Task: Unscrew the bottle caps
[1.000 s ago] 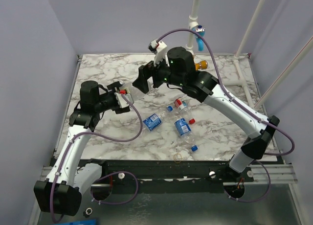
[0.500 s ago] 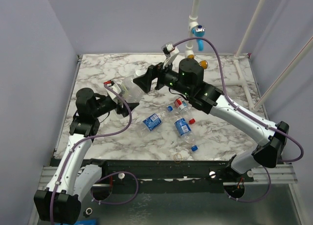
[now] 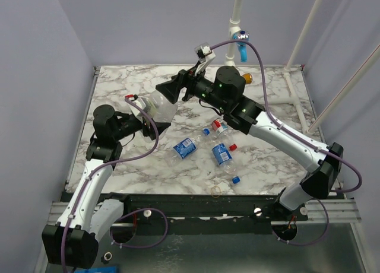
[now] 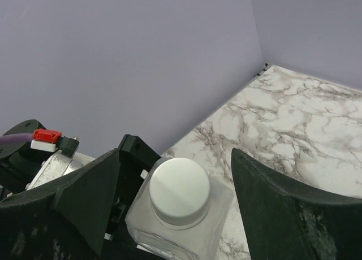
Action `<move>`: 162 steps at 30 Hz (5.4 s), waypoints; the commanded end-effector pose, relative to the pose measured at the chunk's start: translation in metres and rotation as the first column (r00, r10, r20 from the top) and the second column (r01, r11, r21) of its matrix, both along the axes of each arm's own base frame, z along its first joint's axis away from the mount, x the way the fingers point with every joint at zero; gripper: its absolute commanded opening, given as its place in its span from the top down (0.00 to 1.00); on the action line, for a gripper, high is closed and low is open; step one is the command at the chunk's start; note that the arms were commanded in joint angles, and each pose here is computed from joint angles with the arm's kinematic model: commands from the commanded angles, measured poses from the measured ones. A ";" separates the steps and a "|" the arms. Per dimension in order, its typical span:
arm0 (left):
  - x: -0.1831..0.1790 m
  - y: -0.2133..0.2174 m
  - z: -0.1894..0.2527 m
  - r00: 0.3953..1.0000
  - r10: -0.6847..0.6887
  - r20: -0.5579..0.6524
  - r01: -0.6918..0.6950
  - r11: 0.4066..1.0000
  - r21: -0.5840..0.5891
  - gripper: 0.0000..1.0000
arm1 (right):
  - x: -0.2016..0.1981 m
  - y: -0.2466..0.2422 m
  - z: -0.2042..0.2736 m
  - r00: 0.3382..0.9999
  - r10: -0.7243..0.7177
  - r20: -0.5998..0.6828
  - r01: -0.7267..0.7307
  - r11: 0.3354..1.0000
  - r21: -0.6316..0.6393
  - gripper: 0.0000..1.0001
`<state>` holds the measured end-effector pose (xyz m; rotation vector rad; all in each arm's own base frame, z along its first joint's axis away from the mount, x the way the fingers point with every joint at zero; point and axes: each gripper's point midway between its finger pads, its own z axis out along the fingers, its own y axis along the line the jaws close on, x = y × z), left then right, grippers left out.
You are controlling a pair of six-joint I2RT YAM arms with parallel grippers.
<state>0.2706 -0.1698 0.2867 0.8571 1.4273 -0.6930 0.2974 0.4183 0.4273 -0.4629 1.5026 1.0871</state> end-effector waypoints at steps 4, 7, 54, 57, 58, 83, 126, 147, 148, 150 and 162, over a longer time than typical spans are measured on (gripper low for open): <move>0.002 -0.005 0.017 1.000 -0.020 0.016 0.020 0.999 -0.037 0.86 | 0.001 0.009 0.005 1.000 0.020 0.003 -0.020 1.000 0.019 0.24; 0.003 -0.006 0.021 1.000 -0.021 0.022 0.022 0.999 -0.046 0.85 | 0.007 0.008 0.000 1.000 -0.007 -0.007 0.007 1.000 0.009 0.28; -0.090 -0.037 0.050 0.814 -0.542 -0.208 0.503 0.838 -0.211 0.88 | -0.127 -0.005 0.038 0.749 0.570 0.338 -0.582 0.810 -0.075 0.78; -0.077 -0.036 0.051 0.869 -0.469 -0.159 0.440 0.878 -0.189 0.86 | -0.077 -0.010 0.042 0.903 0.320 0.286 -0.326 0.945 -0.026 0.07; -0.070 -0.035 0.051 0.895 -0.425 -0.134 0.401 0.899 -0.175 0.84 | -0.053 -0.018 0.045 0.948 0.183 0.262 -0.189 0.982 -0.002 0.00; 0.017 0.005 0.027 0.995 0.065 0.080 -0.065 0.998 0.004 0.79 | 0.012 0.008 0.019 0.997 -0.074 0.009 0.074 0.997 -0.017 0.19; -0.082 -0.037 0.086 0.861 -0.497 -0.113 0.475 0.863 -0.171 0.74 | -0.150 -0.053 0.050 0.545 0.752 0.372 -0.789 0.609 -0.076 0.99; 0.026 0.004 0.055 0.987 0.095 0.129 -0.091 0.995 -0.037 0.82 | 0.007 -0.017 0.060 0.987 -0.133 0.093 0.133 0.991 0.007 0.03; 0.029 0.006 0.056 0.984 0.113 0.138 -0.109 0.993 -0.035 0.82 | 0.012 -0.016 0.059 0.985 -0.156 0.076 0.157 0.988 -0.010 0.05; 0.033 0.010 0.056 0.978 0.144 0.154 -0.141 0.990 -0.030 0.82 | 0.021 -0.014 0.052 0.981 -0.185 0.051 0.187 0.982 -0.027 0.08; 0.032 0.011 0.054 0.974 0.153 0.168 -0.150 0.988 -0.033 0.83 | 0.023 -0.001 0.041 0.987 -0.161 0.015 0.161 0.987 0.003 0.25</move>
